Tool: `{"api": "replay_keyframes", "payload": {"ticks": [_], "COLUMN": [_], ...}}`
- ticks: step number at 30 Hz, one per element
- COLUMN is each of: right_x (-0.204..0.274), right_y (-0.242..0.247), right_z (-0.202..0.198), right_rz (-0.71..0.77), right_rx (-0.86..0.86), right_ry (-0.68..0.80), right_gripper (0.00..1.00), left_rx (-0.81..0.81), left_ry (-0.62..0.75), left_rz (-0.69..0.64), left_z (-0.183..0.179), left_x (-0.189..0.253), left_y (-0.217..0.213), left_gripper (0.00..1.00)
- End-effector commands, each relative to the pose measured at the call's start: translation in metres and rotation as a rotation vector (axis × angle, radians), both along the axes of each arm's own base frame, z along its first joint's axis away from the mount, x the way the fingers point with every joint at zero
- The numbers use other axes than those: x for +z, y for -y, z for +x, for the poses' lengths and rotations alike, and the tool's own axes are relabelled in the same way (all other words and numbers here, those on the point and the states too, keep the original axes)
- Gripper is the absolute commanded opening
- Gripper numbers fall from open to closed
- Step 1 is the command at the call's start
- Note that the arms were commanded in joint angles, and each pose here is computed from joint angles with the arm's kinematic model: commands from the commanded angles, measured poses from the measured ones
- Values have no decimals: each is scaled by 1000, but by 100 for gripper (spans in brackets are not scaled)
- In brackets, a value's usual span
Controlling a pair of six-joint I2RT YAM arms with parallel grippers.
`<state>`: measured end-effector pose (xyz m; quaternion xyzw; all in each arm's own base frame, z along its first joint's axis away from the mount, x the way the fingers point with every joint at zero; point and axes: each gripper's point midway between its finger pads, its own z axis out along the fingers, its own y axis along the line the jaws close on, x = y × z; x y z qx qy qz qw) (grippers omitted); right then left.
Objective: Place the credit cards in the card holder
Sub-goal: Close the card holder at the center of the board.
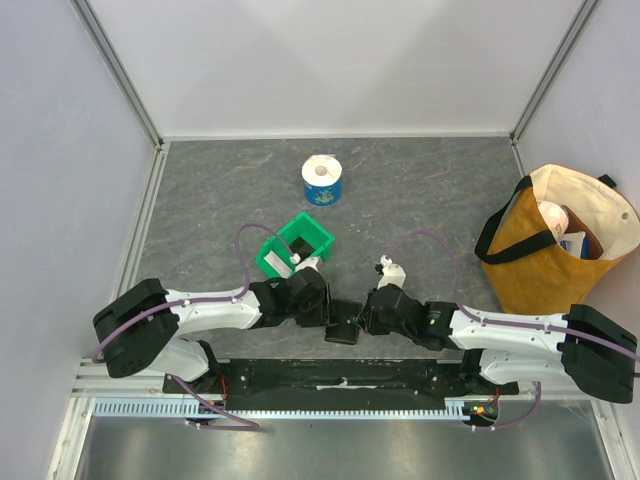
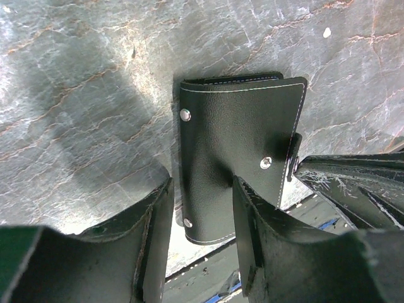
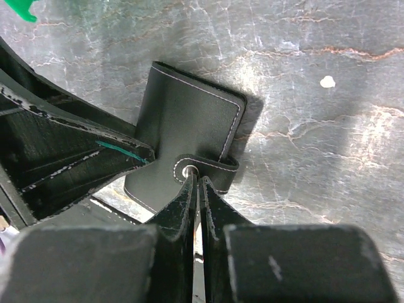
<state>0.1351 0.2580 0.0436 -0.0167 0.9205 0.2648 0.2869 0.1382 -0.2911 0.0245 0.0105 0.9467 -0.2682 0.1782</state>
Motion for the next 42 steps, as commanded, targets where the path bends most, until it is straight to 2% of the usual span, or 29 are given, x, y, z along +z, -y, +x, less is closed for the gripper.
{"api": "replay_keyframes", "payload": {"ticks": [1, 31, 42], "right_x": [23, 8, 9], "right_y": [-14, -29, -33], "right_z": [12, 13, 10], "right_rz": [62, 44, 50], "right_rx": [1, 76, 108], "right_ry": [48, -2, -22], "right_gripper": [10, 10, 11], "left_rx": [-3, -9, -11], "left_ry": [9, 0, -2], "left_rz": [39, 32, 32], "left_z": [0, 0, 0], "left_x": [-9, -10, -12], "left_y": [-5, -1, 0], "left_gripper": [48, 46, 42]}}
